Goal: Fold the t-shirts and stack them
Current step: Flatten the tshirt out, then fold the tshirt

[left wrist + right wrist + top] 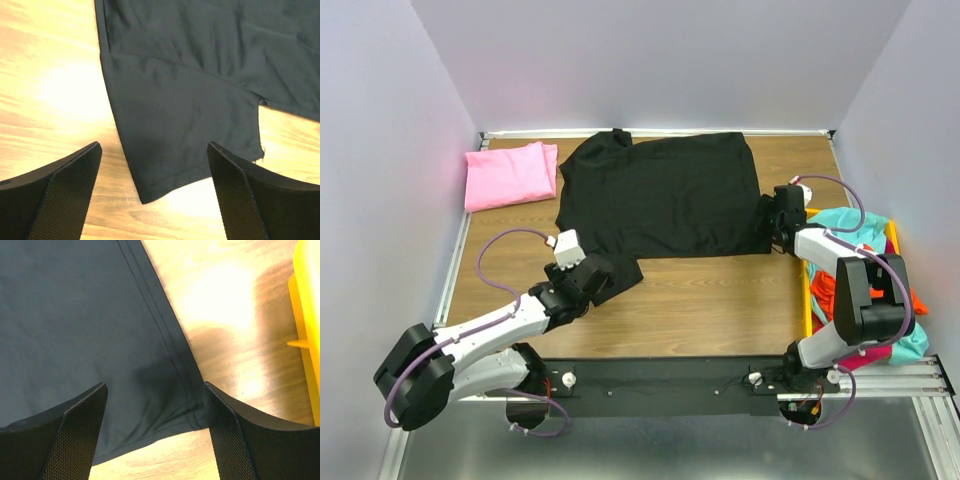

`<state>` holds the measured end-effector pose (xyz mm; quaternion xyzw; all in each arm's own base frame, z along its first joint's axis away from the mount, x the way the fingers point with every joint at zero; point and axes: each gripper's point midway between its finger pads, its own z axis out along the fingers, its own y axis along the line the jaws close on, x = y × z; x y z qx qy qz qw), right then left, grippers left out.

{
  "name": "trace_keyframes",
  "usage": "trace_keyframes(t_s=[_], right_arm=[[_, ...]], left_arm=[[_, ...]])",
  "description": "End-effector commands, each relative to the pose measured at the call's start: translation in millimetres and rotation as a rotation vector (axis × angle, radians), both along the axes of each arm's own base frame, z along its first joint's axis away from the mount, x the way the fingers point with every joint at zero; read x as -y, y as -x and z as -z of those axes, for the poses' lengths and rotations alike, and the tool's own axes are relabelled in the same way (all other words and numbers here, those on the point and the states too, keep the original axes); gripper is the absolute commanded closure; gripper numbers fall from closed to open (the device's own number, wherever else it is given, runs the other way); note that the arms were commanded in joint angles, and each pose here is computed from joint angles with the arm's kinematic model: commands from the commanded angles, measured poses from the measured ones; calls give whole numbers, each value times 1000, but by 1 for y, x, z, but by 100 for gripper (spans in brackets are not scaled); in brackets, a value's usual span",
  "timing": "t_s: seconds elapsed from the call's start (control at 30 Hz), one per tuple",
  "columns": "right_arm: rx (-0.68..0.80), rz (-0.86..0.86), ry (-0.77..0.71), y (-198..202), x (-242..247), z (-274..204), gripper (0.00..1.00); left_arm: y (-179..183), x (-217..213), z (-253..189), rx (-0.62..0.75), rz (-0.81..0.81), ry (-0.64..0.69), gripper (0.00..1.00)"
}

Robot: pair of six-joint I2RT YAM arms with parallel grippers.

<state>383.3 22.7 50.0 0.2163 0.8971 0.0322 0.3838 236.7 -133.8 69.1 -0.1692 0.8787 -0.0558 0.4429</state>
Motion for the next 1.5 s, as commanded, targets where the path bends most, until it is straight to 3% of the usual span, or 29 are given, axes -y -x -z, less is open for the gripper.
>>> trace_keyframes(t_s=[0.0, 0.43, 0.9, 1.2, 1.33, 1.4, 1.47], right_arm=[[-20, 45, 12, 7, 8, 9, 17], [61, 36, -7, 12, 10, -19, 16], [108, -7, -42, 13, 3, -32, 16], [130, -14, -50, 14, 2, -38, 16], [143, -26, -58, 14, 0, -42, 16], [141, -28, -60, 14, -1, -41, 16], [138, -28, -63, 15, -1, -40, 16]], left_arm=[[7, 7, 5, -17, 8, 61, 10], [20, 19, 26, -143, 72, 48, 24], [35, 29, 37, -225, 49, 116, 36], [39, 25, 46, -292, 38, 44, 42], [41, 22, 50, -309, 32, 25, 57], [42, 20, 50, -311, 25, 27, 75], [43, 19, 51, -311, 22, 28, 80]])
